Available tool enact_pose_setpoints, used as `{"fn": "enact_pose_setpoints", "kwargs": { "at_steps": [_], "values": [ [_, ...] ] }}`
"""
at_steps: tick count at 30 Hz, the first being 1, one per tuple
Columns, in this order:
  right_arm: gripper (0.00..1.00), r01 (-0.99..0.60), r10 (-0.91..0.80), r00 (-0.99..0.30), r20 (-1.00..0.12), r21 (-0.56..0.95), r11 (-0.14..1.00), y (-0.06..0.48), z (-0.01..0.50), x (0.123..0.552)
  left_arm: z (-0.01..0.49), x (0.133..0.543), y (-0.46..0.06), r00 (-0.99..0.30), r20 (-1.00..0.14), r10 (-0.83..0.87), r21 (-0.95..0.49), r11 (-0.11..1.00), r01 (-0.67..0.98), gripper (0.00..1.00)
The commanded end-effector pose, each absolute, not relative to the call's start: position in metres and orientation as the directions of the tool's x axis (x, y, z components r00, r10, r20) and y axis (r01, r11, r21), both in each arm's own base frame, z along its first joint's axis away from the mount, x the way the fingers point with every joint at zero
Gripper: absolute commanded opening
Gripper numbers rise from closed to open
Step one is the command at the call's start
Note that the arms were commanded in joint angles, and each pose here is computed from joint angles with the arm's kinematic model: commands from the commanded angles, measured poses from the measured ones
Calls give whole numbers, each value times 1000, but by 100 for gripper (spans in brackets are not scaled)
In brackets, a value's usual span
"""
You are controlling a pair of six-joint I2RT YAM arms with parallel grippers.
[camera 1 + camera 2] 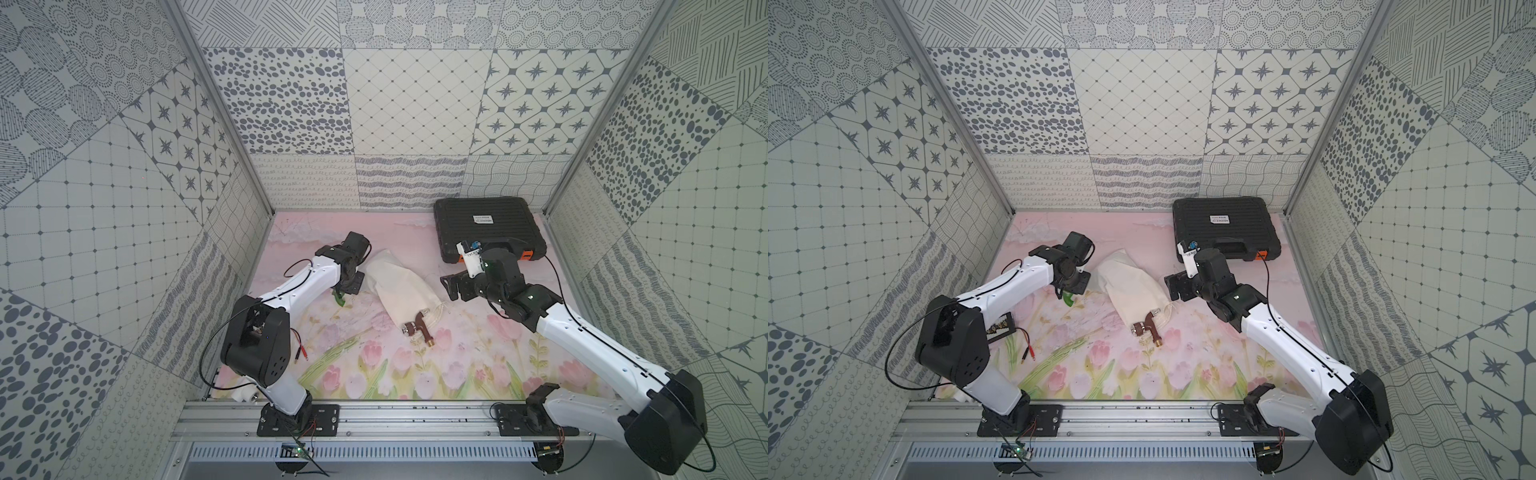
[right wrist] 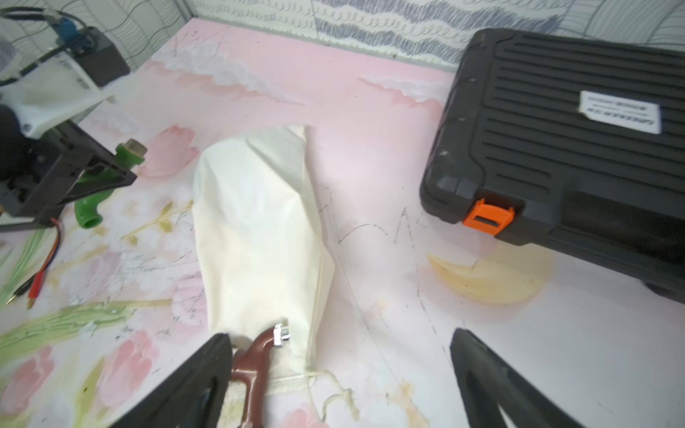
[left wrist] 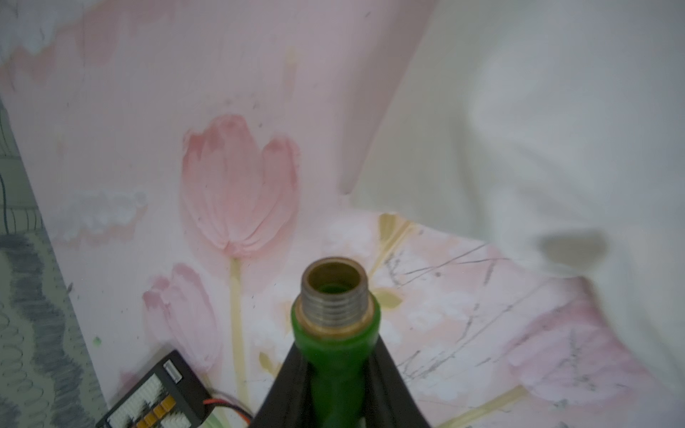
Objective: Close the soil bag
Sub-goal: Place the distractor at the center of the board, then pick up the distractor from the center of the board.
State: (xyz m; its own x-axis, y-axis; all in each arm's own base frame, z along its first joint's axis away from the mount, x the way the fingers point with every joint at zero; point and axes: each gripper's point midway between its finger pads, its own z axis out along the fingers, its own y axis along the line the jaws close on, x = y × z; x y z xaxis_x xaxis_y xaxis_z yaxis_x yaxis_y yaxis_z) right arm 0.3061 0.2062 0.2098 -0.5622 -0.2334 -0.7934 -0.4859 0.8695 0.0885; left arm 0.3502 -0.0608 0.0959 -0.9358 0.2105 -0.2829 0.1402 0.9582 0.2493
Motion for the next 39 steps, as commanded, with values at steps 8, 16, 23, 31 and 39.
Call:
{"fn": "enact_pose_setpoints", "kwargs": {
  "at_steps": [8, 16, 23, 31, 39],
  "values": [
    [97, -616, -473, -618, -628, 14, 787, 245, 168, 257, 14, 328, 10, -979, -133, -158, 205, 962, -183, 20],
    [93, -671, -590, -661, -464, 15, 741, 266, 120, 225, 45, 341, -12, -951, -271, -150, 79, 981, -177, 57],
    [70, -657, -609, -713, -346, 26, 754, 267, 83, 214, 97, 335, -97, -889, -455, 50, 17, 999, 48, 77],
    [47, -620, -593, -746, -303, -9, 785, 270, 60, 225, 118, 305, -155, -841, -541, 26, -194, 969, 154, 90],
    [38, -596, -578, -757, -304, -40, 802, 277, 35, 238, 100, 292, -186, -863, -505, -30, -350, 920, 173, 96]
  ]
}}
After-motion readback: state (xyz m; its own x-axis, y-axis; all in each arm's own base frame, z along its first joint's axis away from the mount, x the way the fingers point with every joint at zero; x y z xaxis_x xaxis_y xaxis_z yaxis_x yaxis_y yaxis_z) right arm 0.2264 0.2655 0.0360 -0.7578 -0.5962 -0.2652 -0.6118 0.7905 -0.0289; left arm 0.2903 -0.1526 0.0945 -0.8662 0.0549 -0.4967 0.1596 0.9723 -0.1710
